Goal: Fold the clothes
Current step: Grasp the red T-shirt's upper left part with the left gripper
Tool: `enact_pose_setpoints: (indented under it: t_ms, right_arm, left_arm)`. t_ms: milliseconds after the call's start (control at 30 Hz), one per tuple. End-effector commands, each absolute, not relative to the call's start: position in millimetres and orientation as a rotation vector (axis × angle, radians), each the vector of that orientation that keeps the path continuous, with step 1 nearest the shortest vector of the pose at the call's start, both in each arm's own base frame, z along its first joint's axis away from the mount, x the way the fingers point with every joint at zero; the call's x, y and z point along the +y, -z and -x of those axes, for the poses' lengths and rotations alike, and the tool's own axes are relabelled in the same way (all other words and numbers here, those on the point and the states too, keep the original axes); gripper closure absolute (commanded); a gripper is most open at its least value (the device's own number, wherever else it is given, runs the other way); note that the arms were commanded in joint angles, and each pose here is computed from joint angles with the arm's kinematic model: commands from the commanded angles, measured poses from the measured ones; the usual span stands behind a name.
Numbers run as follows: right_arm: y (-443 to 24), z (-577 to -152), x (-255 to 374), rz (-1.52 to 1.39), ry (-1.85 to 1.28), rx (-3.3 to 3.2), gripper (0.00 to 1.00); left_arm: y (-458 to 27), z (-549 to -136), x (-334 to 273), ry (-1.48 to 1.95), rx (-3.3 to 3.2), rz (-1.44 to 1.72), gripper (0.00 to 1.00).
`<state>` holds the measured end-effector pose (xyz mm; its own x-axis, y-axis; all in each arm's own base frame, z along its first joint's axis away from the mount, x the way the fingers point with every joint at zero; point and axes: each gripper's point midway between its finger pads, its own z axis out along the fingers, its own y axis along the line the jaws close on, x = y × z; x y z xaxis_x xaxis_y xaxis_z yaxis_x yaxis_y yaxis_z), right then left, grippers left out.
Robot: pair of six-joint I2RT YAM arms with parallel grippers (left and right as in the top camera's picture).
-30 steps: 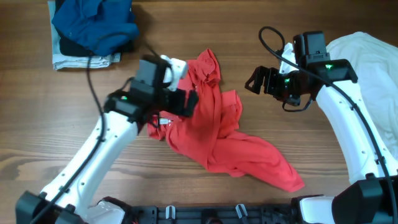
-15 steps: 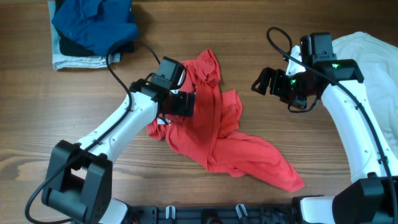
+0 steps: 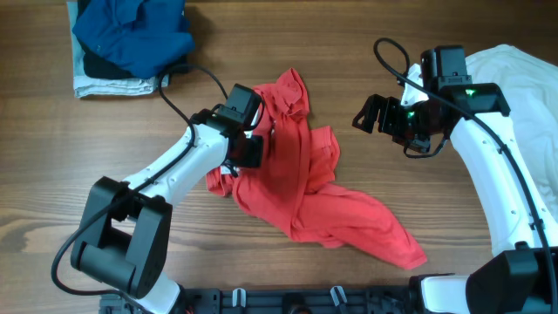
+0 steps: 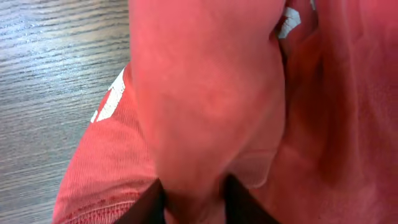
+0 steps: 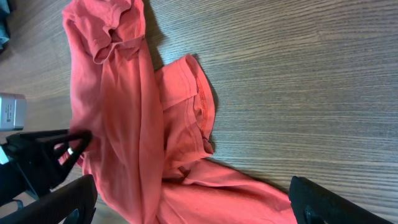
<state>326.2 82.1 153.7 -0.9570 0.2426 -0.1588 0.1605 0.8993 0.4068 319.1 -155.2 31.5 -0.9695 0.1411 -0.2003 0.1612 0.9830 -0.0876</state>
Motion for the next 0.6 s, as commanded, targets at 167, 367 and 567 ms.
enact_pose_setpoints:
  t_ms: [167,367,567]
  right_arm:
    - [-152.9,-330.3,78.7,-0.295,-0.559,2.857,0.00]
    - [-154.3,-324.7,85.7,-0.282,-0.622,2.873,0.01]
    - [-161.3,-315.9,104.4,-0.186,-0.782,2.876,0.00]
  left_arm:
    - [-50.2,-324.0,-158.0,0.184,2.895,-0.225,0.96]
    - [-196.0,-333.9,-144.3,0.208,2.557,-0.158,0.96]
    - [-303.1,-293.9,-116.9,0.281,2.240,-0.101,0.96]
